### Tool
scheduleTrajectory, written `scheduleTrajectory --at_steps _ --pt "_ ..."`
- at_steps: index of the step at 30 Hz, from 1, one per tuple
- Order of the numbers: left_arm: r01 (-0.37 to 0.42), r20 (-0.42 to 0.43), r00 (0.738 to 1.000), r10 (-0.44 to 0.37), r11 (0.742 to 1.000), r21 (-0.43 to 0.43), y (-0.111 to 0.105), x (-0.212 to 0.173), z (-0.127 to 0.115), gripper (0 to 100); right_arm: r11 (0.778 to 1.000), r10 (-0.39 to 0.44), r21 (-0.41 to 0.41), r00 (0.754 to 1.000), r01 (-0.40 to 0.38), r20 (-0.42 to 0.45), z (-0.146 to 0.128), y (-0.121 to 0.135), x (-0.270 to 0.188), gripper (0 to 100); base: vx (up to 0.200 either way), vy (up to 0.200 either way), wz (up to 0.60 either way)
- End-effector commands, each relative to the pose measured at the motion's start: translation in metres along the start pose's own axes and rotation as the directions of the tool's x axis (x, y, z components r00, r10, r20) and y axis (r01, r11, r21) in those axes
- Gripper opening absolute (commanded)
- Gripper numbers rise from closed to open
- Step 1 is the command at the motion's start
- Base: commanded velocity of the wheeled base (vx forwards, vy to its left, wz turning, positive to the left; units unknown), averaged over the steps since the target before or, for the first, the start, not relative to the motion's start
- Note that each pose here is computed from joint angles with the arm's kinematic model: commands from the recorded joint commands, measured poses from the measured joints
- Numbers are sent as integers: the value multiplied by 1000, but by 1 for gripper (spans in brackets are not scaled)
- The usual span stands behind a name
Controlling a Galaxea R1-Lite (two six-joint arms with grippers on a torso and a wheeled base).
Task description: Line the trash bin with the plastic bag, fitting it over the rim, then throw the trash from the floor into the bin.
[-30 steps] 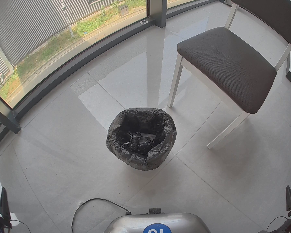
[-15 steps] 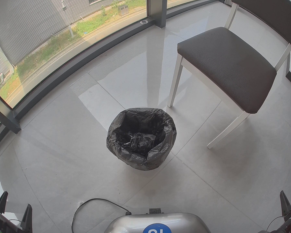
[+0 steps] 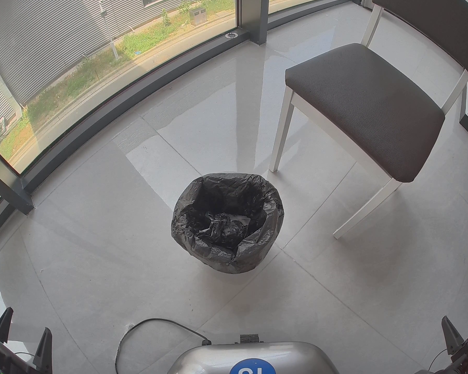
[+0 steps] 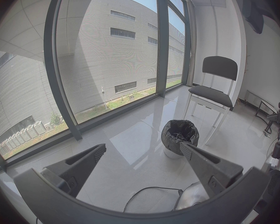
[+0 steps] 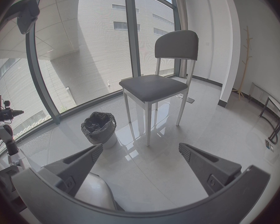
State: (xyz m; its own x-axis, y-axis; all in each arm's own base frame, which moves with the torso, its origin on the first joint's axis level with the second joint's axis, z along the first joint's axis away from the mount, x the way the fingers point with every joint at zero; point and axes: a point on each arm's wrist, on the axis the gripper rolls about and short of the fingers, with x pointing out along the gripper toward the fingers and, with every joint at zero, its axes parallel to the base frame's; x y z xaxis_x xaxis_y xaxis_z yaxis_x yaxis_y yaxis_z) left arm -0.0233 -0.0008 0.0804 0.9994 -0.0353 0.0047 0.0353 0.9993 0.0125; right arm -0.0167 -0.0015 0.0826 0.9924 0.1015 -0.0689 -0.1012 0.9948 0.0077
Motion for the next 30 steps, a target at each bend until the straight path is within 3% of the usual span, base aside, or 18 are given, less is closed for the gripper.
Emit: scheduleTrajectory --at_steps 1,30 --pt "0 -5 1000 0 1000 0 0 0 -5 100 1000 1 -4 1000 -1 -25 -5 0 2 100 0 0 0" --pt "2 -6 1000 -2 1000 0 0 0 -5 100 1000 2 -6 1000 -2 -23 -5 0 2 100 0 0 0"
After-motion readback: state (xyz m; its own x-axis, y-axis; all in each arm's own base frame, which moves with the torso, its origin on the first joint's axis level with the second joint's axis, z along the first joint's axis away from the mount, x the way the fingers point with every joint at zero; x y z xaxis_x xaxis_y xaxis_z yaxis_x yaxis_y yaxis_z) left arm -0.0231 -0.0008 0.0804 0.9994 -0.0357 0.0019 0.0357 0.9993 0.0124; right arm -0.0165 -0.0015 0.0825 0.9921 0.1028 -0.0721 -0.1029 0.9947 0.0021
